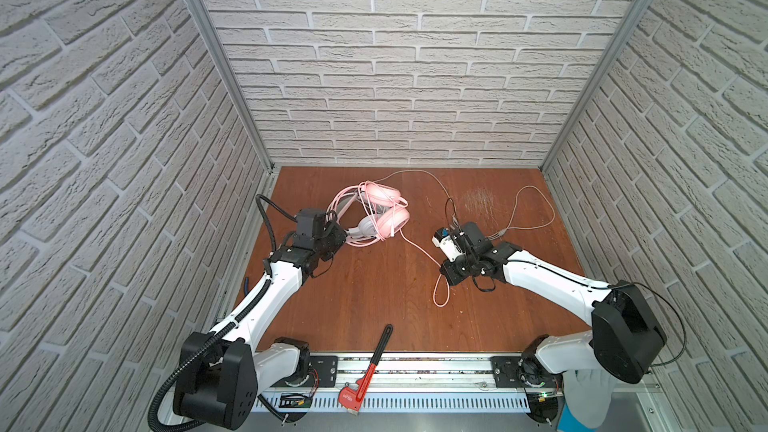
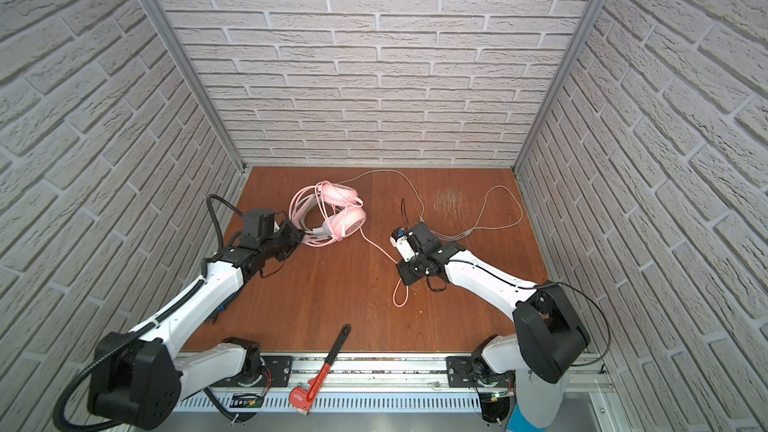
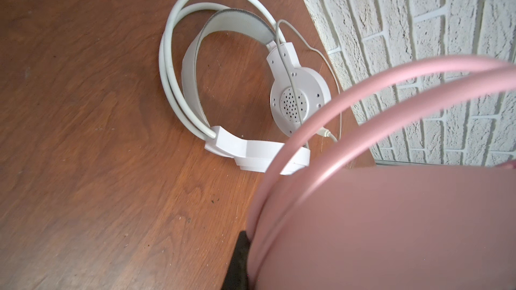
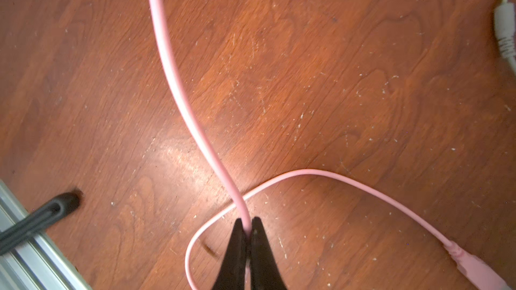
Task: Wrap the headphones
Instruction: 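Pull the pinched pink cable nearer the robot with the right gripper, then carry the pink cable over the held pink headset toward the left gripper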
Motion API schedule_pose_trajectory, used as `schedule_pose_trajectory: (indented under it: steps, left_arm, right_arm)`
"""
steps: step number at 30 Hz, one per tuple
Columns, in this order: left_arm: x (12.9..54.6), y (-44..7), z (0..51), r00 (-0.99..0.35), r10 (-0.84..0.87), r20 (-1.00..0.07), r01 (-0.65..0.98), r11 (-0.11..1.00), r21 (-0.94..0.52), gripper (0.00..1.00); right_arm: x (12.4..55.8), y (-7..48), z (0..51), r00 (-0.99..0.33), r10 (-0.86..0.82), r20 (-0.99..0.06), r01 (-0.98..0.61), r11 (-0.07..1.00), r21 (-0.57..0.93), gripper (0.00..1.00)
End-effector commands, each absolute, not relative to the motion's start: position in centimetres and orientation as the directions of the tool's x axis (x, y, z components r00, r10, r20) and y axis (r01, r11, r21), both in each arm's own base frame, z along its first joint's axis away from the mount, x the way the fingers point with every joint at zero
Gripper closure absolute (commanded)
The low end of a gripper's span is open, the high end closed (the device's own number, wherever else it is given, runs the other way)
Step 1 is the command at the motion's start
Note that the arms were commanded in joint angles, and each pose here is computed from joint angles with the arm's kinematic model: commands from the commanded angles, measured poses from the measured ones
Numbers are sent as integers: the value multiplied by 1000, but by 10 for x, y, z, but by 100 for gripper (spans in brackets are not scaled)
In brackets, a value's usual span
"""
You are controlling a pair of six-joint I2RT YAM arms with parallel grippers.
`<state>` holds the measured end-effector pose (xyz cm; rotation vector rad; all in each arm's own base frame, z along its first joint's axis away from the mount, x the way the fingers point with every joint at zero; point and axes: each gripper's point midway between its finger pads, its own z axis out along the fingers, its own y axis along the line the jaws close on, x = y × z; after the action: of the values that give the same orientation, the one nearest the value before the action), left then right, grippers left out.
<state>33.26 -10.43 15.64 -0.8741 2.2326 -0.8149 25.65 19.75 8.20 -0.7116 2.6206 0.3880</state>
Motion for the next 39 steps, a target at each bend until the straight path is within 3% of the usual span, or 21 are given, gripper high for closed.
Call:
schedule_pose_trajectory:
  steps: [1, 12, 21, 39]
  left_arm:
    - [346, -104, 184, -535, -779, -326, -315, 542, -779, 100]
    - [344, -100, 184, -512, -792, -332, -354, 547, -759, 100]
    - [347, -104, 187, -516, -785, -343, -350, 559, -752, 100]
    - [336, -111, 176, -583, -678, -448, -373, 713, -594, 100]
  right_arm:
    - [250, 202, 99, -710, -501, -494, -610, 789, 77, 94]
    - [230, 226, 127, -473, -627, -619, -779, 626, -38, 94]
    - [215, 249, 131, -349, -742, -573, -872, 481, -92, 94]
    - [176, 290, 161, -77, -828, -555, -976, 177, -130, 94]
